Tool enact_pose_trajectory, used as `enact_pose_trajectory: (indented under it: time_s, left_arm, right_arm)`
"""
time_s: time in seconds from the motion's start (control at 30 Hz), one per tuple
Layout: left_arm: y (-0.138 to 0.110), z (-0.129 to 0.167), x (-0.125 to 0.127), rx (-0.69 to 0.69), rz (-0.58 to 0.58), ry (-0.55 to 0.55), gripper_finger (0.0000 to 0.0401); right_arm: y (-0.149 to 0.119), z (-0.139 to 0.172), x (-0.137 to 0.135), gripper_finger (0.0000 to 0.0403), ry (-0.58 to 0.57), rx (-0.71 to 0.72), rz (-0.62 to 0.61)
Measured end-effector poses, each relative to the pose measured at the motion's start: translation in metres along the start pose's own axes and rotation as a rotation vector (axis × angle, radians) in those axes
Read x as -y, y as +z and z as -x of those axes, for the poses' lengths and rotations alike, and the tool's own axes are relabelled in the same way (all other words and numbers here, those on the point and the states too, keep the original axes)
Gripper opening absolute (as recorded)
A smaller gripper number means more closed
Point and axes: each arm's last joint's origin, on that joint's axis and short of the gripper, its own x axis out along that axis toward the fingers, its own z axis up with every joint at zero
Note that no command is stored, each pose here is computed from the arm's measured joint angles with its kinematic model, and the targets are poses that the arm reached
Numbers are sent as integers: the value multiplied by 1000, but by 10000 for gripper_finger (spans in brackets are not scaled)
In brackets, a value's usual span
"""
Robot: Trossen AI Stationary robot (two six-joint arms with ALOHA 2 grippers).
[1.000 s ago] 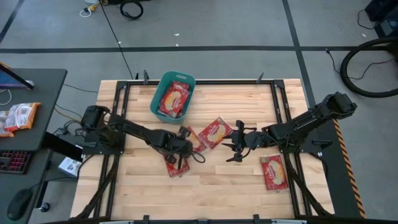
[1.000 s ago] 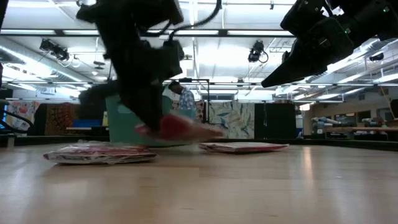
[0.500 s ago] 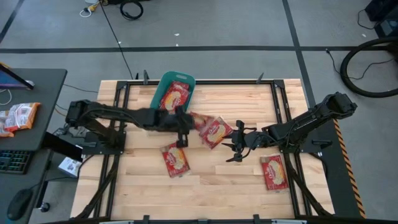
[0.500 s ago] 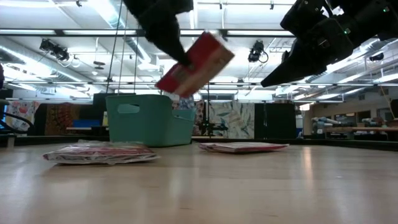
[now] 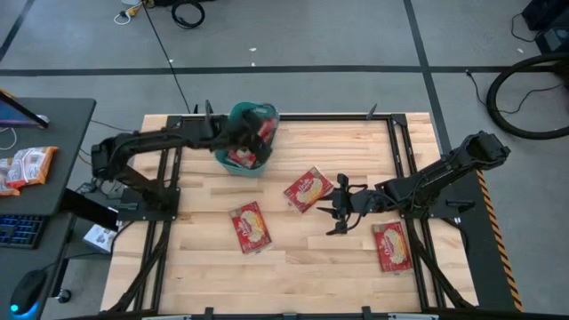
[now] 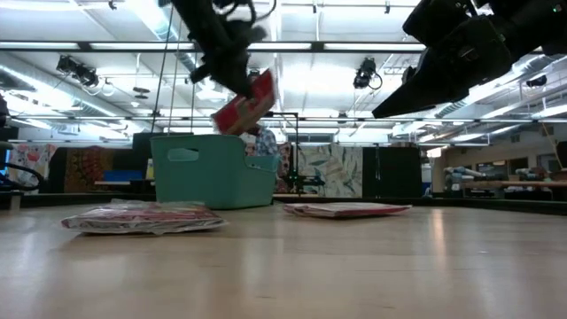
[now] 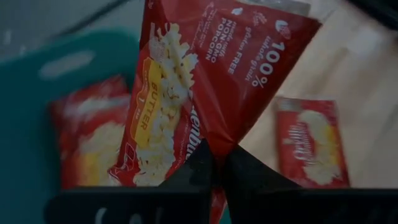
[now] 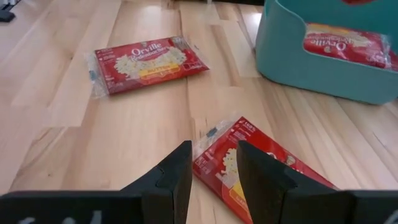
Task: Sort popcorn bags into baskets
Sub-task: Put the red popcorn bag into the green bin
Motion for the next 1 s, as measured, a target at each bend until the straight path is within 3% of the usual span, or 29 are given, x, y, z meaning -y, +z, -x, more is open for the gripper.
enact_pose_trajectory:
  time_s: [0.13,0.3,0.57,1.0]
  left_arm:
    - [2,-15,-27,-99,108,39,27]
    - [1,-32,-49,-180,158,102,27]
    - [-2,-50,-58,-229,212,145,34]
    - [-1,-50,-57,-216,197,155,167]
  right_arm:
    - [0,1,-2,131,7,7,5]
    - [2,1,-2,131,8,17,8]
    - [2,2,-4,131,22,25,23]
    - [2,2,-5,131,39,21,34]
